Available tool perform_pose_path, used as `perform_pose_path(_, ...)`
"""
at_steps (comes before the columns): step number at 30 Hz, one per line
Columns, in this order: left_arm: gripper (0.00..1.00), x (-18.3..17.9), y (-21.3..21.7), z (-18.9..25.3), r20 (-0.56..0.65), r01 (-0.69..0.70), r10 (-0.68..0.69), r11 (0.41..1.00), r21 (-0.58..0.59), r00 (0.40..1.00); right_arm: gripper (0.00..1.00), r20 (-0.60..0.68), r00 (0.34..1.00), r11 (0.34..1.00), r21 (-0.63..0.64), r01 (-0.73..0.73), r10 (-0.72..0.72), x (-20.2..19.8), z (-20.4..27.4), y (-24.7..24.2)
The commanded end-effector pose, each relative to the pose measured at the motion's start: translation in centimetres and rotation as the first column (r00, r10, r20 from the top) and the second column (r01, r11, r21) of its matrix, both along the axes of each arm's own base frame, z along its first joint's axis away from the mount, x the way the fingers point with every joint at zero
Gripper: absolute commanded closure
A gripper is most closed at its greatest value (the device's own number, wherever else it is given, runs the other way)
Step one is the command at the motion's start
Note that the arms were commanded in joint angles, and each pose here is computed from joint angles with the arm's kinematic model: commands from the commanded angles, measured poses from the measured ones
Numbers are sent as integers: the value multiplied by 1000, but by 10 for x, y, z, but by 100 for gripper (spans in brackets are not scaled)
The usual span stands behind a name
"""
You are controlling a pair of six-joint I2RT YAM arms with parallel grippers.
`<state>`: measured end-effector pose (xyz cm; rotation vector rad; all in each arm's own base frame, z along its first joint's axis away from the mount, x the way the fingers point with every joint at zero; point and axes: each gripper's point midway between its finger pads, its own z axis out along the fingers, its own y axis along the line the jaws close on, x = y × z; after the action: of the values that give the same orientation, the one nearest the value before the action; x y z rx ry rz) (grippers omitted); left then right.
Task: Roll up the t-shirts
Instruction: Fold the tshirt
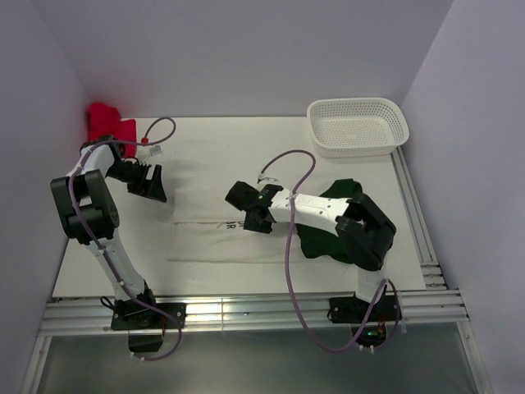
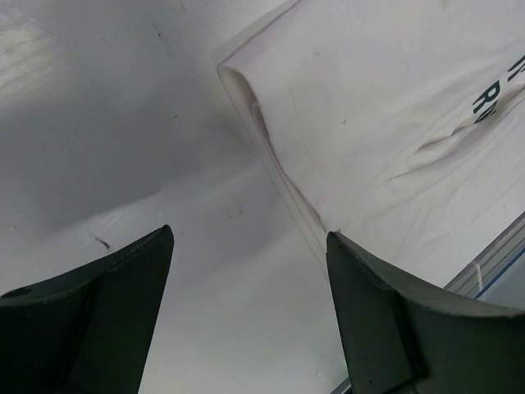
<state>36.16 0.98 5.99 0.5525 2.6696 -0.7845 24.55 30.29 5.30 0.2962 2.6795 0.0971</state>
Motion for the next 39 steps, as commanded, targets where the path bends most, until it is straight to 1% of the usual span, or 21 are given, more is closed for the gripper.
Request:
perform_pose_path(1, 19, -4, 1, 24, 69, 31, -34, 999, 39, 997, 60, 27, 999, 1000, 19, -19, 18, 8, 2, 11)
perform_pose_path(3, 21, -12, 0, 25, 71, 77, -80, 996, 46, 994, 60, 36, 998, 998, 30, -48, 46, 9, 5, 22)
perform_pose_path(4, 23, -23, -1, 25, 51, 99, -101, 994, 45, 994, 60, 37, 998, 998, 25, -57, 56, 11, 6, 28)
perform_pose_path(5, 24, -27, -2, 24, 56, 139, -142, 988, 66, 988, 60, 35, 997, 998, 14, -65, 64, 12, 5, 30)
perform_pose_path(9, 28, -45, -8, 16, 49, 211, -218, 970, 123, 975, 60, 26, 997, 997, -7, -73, 73, 15, -2, 33)
perform_pose_path(10, 28, -53, -16, 13, 42, 242, -249, 962, 130, 968, 60, 26, 997, 997, -4, -74, 74, 14, -3, 32)
perform_pose_path(12, 30, -53, -19, 9, 47, 258, -269, 952, 167, 962, 60, 32, 997, 998, 3, -68, 67, 14, -3, 31)
perform_pose_path(19, 41, -66, -51, 9, 18, 334, -340, 931, 149, 940, 59, 46, 998, 999, -10, -40, 40, 14, -2, 15)
perform_pose_path(24, 44, -76, -61, 3, -5, 364, -368, 917, 163, 930, 59, 53, 998, 1000, -8, -25, 25, 17, -2, 6)
perform_pose_path(26, 46, -81, -70, 1, -20, 403, -406, 901, 162, 914, 59, 58, 998, 1000, -6, -17, 18, 18, 0, 2)
perform_pose_path(29, 47, -87, -74, -2, -40, 426, -425, 890, 165, 904, 59, 59, 998, 1000, -7, -14, 14, 18, 1, -1)
perform_pose_path(34, 48, -89, -74, -12, -73, 428, -422, 886, 176, 904, 58, 60, 998, 1000, -5, -3, 4, 19, 0, -5)
perform_pose_path(39, 48, -83, -67, -23, -76, 400, -394, 887, 229, 916, 58, 61, 998, 1000, -3, -3, 3, 18, 0, -6)
